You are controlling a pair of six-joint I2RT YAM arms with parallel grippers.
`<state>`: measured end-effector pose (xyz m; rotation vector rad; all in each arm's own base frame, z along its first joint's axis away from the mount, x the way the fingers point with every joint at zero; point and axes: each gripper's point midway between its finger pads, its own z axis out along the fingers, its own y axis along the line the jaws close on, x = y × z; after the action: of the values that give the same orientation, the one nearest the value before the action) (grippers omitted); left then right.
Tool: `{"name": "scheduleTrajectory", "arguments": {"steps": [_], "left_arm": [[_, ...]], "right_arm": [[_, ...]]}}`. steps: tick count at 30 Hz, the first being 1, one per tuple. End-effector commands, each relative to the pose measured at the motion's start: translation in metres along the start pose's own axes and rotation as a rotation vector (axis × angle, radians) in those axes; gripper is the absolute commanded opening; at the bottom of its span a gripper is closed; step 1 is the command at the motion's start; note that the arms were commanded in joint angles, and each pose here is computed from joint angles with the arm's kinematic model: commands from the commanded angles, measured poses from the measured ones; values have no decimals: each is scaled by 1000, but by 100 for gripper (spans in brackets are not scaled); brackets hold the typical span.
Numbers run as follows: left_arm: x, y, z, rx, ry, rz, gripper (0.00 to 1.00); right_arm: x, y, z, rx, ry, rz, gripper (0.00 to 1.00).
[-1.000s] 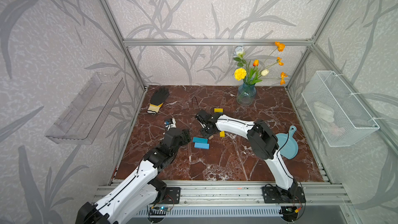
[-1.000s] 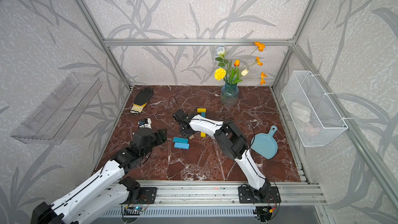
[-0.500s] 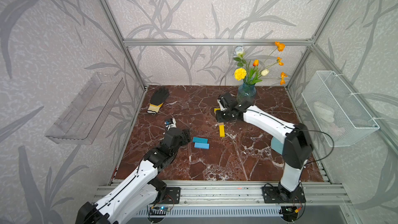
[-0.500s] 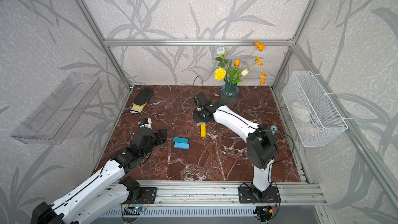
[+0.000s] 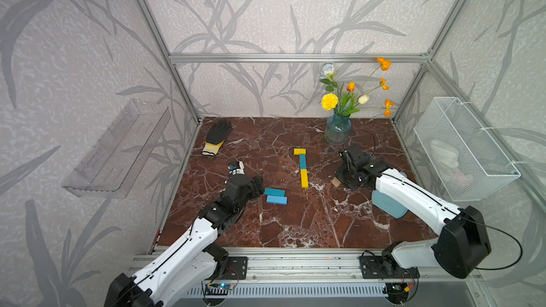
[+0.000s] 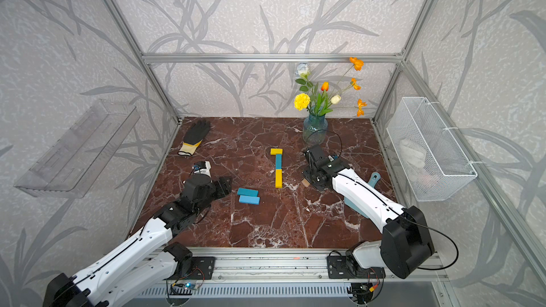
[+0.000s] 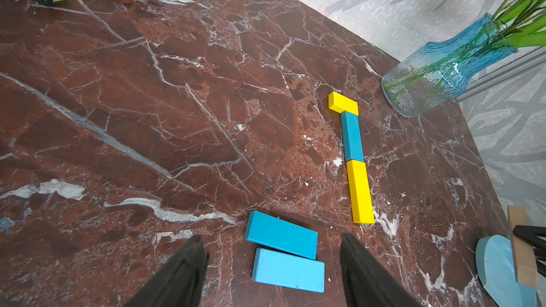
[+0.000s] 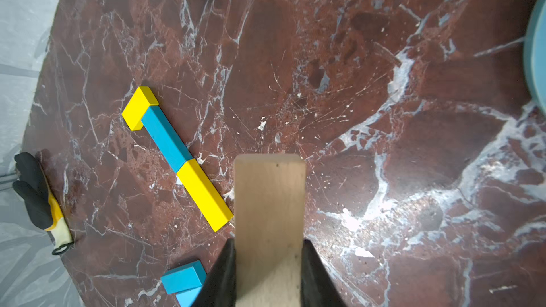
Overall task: Assemble a giraffe with building blocks
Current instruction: Assemble the building block at the center of the board.
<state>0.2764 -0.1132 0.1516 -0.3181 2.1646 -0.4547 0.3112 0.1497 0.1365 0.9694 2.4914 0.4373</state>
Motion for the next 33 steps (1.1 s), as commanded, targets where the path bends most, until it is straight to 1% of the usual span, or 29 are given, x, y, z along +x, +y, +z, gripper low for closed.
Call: {"name": "scheduleTrajectory", "arguments": {"steps": [1, 3, 4, 5, 6, 7, 9, 10, 11, 12, 14, 15, 16, 17, 18, 21, 24, 26, 28, 31, 32, 33], "left_arm": [[-6, -7, 0, 28, -14, 1, 73], [-5, -8, 0, 38, -10, 10, 73], [-4, -9, 1, 43, -8, 12, 73], [-3, -9, 2, 49, -5, 11, 73], [-2, -10, 2, 56, -2, 12, 73], [-1, -11, 3, 62, 0, 11, 73], [0, -13, 4, 73, 1, 9, 73], [0, -14, 5, 77, 1, 9, 73], [1, -15, 6, 81, 5, 13, 73], [0, -16, 6, 83, 4, 12, 73], [0, -17, 7, 87, 4, 18, 73], [0, -18, 7, 92, 5, 22, 73], [0, -18, 8, 96, 7, 24, 73], [1, -19, 8, 99, 9, 26, 73], [1, -19, 8, 100, 10, 28, 73], [4, -18, 8, 99, 15, 32, 73], [6, -16, 9, 96, 17, 34, 73], [7, -16, 10, 97, 19, 32, 73], [8, -18, 10, 110, 24, 30, 73], [9, -19, 9, 119, 29, 24, 73], [9, -20, 9, 122, 31, 24, 73], [10, -19, 10, 119, 31, 25, 73]], "right_arm": [[-29, 81, -24, -239, -116, -356, 0], [-22, 109, -28, -303, -97, -675, 0], [-24, 118, -32, -311, -103, -768, 0], [-25, 126, -37, -325, -110, -891, 0], [-20, 136, -41, -371, -110, -1044, 0], [-8, 143, -49, -443, -86, -1205, 0], [30, 140, -68, -631, 6, -1594, 0], [44, 133, -77, -706, 22, -1728, 0], [56, 124, -85, -783, 9, -1872, 0], [65, 115, -93, -858, -38, -1992, 0], [69, 108, -93, -889, -173, -2100, 0], [70, 103, -91, -881, -195, -2143, 0], [70, 97, -89, -875, -174, -2168, 0], [70, 89, -83, -841, -125, -2223, 0], [66, 82, -74, -780, -74, -2248, 0], [58, 67, -51, -650, 45, -2279, 0], [64, 57, -34, -644, 114, -2306, 0], [64, 52, -21, -617, 154, -2326, 0], [63, 43, -5, -573, 229, -2370, 0], [60, 28, 28, -452, 316, -2427, 0], [57, 28, 35, -409, 310, -2436, 0], [57, 23, 49, -366, 338, -2439, 0]]}}
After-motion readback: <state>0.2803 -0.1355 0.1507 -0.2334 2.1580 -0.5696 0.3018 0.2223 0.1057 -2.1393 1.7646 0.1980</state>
